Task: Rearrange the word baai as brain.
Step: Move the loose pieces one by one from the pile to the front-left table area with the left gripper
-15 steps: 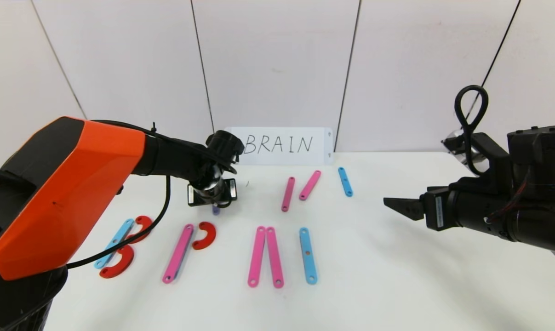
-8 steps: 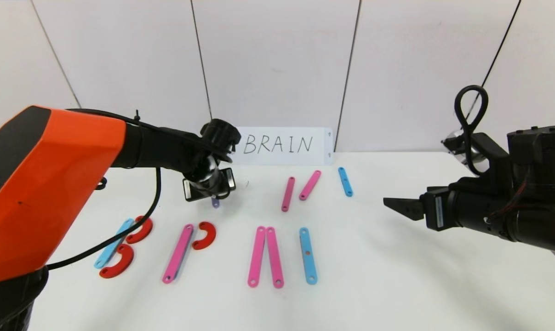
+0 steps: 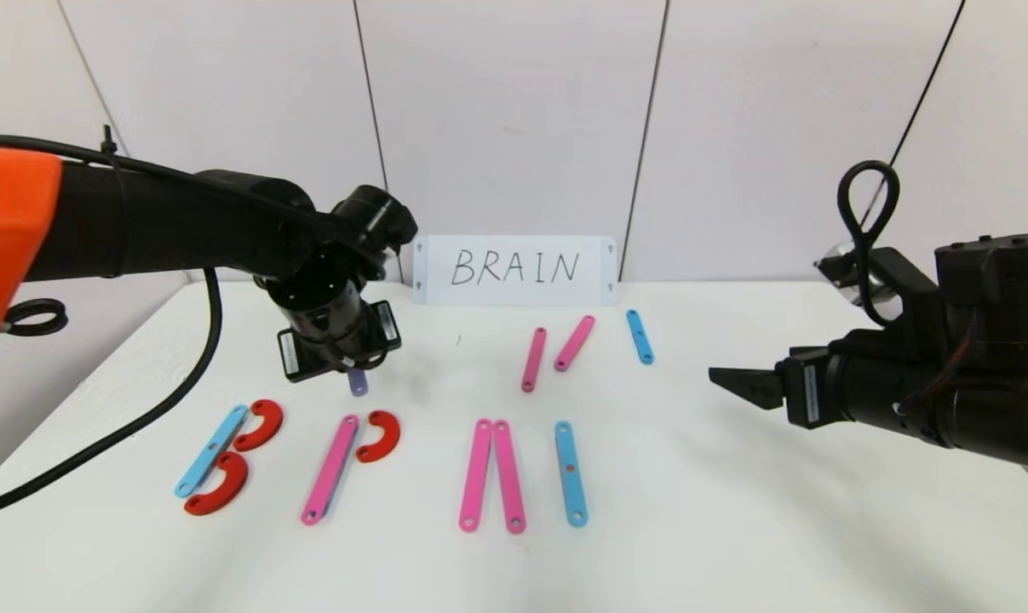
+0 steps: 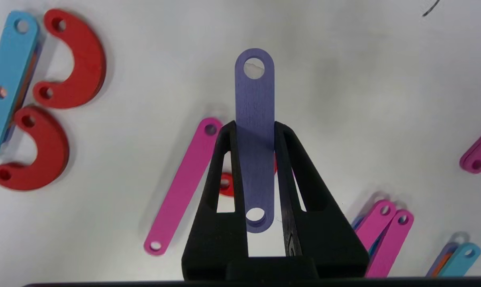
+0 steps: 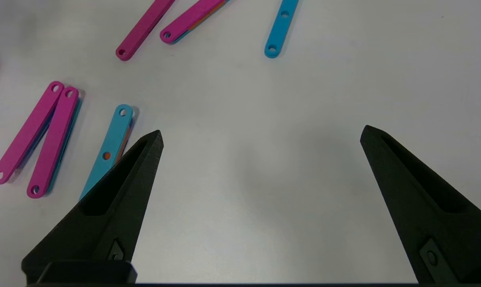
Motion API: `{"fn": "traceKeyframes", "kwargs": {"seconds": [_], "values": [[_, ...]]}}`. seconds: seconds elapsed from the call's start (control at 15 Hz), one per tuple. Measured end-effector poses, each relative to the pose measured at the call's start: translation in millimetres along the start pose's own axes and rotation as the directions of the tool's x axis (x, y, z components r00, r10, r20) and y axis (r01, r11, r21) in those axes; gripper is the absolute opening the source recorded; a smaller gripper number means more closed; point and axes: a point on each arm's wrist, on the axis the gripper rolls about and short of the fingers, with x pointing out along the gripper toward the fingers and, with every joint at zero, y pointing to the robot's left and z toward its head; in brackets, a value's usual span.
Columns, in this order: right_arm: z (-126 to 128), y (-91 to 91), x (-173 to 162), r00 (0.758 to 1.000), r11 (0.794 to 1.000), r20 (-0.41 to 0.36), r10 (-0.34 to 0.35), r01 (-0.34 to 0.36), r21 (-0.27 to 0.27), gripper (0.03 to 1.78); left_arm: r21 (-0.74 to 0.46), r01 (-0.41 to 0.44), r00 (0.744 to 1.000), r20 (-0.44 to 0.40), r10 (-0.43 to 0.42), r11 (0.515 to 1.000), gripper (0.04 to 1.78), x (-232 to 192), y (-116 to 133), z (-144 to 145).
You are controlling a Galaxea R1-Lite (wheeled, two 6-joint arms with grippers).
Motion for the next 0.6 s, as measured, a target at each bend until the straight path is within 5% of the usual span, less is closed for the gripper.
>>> {"fn": "traceKeyframes", "kwargs": {"seconds": [0.6], "values": [[-1,-0.1,4,1.000,1.000,-0.013,0.000,0.000,0.000,1.73,-0.036,-0.065,0.997,-0.045,0.064,0.997,0.28,-3,14,-57]]}}
